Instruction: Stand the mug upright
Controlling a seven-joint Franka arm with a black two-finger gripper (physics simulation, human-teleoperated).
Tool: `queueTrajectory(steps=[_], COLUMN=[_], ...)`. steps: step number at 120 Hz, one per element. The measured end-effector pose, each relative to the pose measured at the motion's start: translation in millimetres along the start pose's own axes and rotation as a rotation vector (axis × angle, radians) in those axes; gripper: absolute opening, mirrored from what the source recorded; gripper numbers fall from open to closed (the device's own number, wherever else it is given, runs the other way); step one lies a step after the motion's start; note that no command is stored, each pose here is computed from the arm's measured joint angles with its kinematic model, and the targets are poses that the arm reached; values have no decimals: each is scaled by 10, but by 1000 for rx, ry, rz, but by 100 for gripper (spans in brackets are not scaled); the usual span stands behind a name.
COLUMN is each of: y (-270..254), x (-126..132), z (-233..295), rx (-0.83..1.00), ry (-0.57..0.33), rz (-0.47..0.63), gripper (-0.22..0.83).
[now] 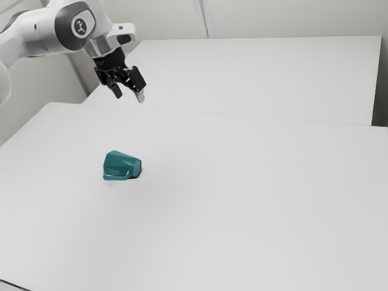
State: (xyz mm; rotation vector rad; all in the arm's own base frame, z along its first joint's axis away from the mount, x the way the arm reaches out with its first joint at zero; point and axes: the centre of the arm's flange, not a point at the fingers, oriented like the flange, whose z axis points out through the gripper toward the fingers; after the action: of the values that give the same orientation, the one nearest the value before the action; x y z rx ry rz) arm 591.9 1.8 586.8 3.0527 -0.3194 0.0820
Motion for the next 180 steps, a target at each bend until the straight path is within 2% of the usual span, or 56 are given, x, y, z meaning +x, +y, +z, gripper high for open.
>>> queueTrajectory(steps=[16, 50, 84, 92, 112, 129, 167, 180], y=[-106, -530, -1130, -1261, -1712, -1928, -2009, -2018], x=[-87, -391, -570, -533, -190, -218, -216, -200], z=[72, 862, 1226, 1271, 1485, 1576, 1827, 1831], rx=[-6, -27, -21, -13, 9, -26, -58, -56], ry=[-51, -185, -215, -213, -208, -211, -238, -222], rz=[-59, -210, -354, -372, -401, -408, -370, -359], gripper=[61, 62, 62, 62, 62, 62, 62, 62])
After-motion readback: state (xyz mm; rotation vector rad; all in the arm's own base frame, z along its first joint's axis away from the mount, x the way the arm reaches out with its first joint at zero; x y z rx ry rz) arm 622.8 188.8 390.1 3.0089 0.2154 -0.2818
